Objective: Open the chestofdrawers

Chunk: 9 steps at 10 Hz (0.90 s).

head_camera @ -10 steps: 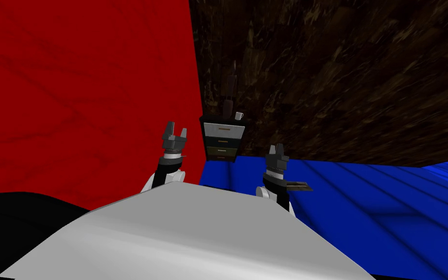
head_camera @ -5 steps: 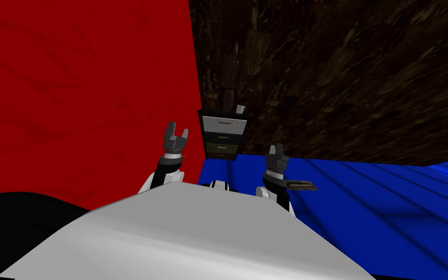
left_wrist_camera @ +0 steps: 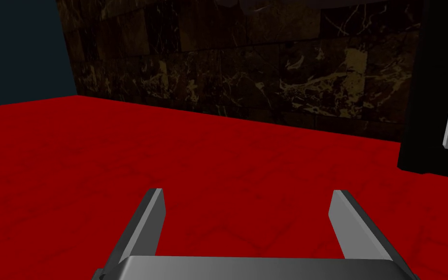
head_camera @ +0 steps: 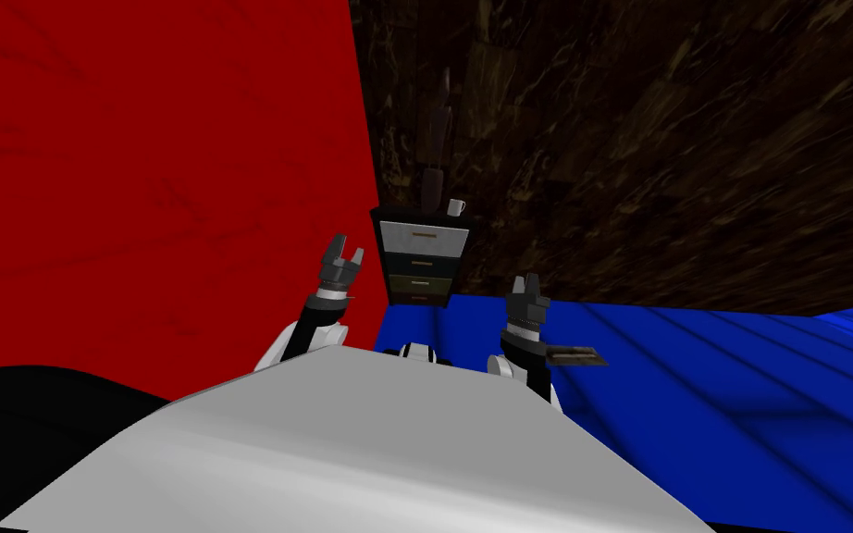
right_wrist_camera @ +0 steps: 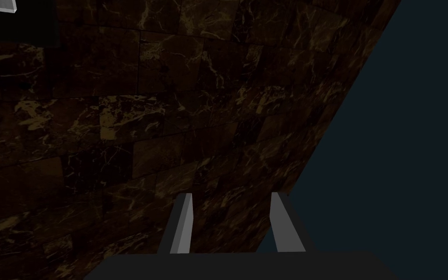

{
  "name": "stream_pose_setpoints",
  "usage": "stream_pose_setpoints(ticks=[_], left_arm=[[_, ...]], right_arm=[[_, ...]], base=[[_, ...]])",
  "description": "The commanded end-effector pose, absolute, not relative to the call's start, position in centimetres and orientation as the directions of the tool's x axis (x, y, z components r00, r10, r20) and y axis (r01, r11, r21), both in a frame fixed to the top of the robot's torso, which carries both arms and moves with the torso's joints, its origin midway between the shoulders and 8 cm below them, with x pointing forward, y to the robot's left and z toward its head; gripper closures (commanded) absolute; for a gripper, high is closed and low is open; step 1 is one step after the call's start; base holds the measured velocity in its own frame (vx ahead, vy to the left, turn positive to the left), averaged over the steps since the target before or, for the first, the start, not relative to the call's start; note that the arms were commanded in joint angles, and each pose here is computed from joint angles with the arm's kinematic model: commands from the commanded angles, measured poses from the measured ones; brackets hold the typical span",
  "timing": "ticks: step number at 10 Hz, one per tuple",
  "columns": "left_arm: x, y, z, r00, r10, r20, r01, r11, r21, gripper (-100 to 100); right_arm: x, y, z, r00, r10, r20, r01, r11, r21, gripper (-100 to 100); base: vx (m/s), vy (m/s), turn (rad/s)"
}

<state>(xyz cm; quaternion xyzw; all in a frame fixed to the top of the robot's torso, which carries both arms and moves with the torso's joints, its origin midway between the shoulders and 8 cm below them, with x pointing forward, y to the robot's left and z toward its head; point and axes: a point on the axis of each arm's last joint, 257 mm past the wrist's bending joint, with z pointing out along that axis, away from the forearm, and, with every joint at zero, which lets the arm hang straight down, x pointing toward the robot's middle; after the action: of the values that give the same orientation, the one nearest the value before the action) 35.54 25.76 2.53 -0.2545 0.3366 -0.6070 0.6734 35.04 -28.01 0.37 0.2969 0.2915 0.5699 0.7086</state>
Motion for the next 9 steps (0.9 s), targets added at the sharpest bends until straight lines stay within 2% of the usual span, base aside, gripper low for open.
stream_pose_setpoints(ticks=[1, 9], left_arm=[[36.8, 26.0, 1.5, 0.036, -0.987, -0.157, 0.604, 0.147, -0.783, -100], [39.7, 27.3, -1.5, 0.064, -0.989, -0.136, 0.484, 0.150, -0.862, -100]], right_arm=[[35.0, -28.0, 0.4, 0.181, 0.981, -0.075, -0.635, 0.174, 0.753, 0], [35.0, -28.0, 0.4, 0.181, 0.981, -0.075, -0.635, 0.174, 0.753, 0]], base=[[0.120, -0.043, -0.008], [0.101, -0.034, -0.009]])
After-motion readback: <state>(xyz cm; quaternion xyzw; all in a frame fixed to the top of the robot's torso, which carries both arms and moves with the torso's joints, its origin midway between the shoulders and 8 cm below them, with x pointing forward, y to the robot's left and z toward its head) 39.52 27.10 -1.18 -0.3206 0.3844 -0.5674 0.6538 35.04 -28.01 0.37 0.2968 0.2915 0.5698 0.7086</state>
